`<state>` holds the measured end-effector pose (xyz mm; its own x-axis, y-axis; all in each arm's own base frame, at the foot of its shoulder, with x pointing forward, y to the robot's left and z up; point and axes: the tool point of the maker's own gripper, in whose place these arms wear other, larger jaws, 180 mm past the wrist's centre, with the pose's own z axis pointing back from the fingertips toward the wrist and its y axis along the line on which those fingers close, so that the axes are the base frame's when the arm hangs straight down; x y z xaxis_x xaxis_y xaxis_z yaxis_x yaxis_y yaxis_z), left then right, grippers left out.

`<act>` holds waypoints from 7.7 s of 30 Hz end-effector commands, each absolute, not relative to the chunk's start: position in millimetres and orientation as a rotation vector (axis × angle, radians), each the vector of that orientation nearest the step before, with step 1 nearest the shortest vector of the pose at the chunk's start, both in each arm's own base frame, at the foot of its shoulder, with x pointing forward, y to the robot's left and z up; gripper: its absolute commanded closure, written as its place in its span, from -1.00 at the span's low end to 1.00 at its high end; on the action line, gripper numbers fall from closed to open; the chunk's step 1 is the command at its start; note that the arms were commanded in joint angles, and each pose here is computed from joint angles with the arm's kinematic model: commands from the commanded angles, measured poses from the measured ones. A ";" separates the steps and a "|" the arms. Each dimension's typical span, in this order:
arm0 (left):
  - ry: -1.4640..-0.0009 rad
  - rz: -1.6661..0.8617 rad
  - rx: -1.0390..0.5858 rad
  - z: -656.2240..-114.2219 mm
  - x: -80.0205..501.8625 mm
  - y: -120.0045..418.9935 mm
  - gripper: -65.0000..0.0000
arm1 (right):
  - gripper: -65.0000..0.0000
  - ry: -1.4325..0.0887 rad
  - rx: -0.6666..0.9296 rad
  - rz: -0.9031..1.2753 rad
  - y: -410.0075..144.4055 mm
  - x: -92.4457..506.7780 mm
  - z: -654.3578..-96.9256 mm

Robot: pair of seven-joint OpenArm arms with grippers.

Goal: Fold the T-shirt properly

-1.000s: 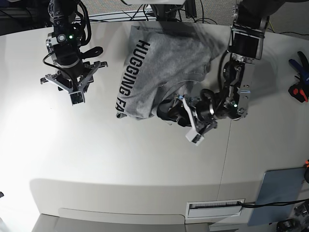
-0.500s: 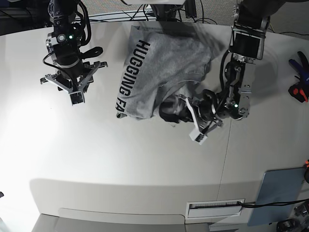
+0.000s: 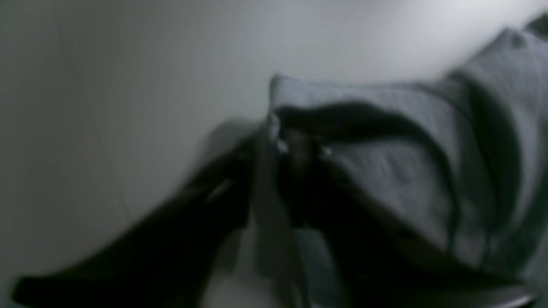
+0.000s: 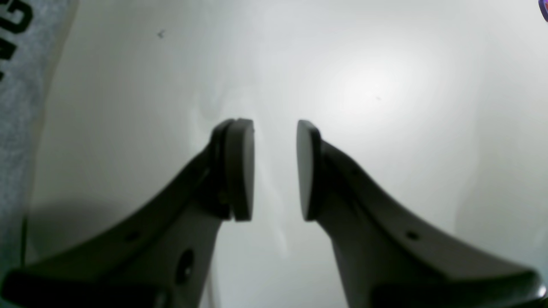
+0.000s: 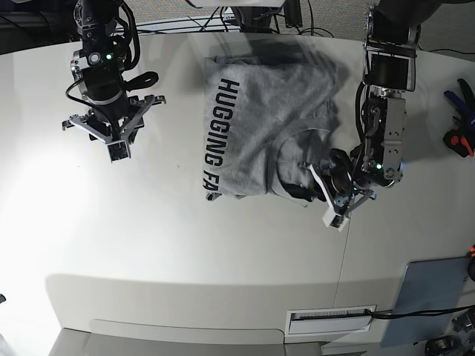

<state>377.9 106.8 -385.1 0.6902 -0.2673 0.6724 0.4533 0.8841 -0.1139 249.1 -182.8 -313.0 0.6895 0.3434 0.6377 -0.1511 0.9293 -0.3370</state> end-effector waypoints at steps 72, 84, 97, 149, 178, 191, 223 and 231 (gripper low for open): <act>-0.642 -0.450 -0.544 -416.3 326.2 55.9 1.00 | 1.00 -0.803 -0.162 0.538 -124.0 280.1 -341.3; -0.713 -0.377 -0.609 -360.9 305.3 92.4 1.00 | 1.00 -0.787 -0.070 0.428 -149.4 319.2 -355.3; -0.712 -0.216 -0.549 -403.1 239.9 114.3 1.00 | 1.00 -0.597 0.150 0.461 -135.9 321.8 -397.1; -0.579 -0.287 -0.598 -415.0 198.6 118.2 1.00 | 1.00 -0.639 -0.258 0.320 -222.7 256.5 -353.1; -0.363 -0.133 -0.456 -421.0 66.6 190.9 1.00 | 1.00 -0.271 -0.351 0.261 -276.8 78.5 -359.1; -0.124 -0.065 -0.470 -424.8 -40.9 190.4 1.00 | 1.00 -0.044 -0.314 0.298 -275.7 -5.9 -368.5; -0.022 0.042 -0.524 -604.3 -31.8 146.1 1.00 | 1.00 0.094 0.012 0.010 -309.0 -80.4 -596.5; -0.069 -0.064 -0.435 -626.2 7.4 133.4 1.00 | 1.00 0.145 -0.025 0.146 -270.0 -82.8 -631.0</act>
<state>10.1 132.6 -627.1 0.9958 -0.0441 0.0802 0.0735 0.9074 -0.4139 -84.6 -254.8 -634.0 0.9785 0.1452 -0.1462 -0.1443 0.9894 0.0169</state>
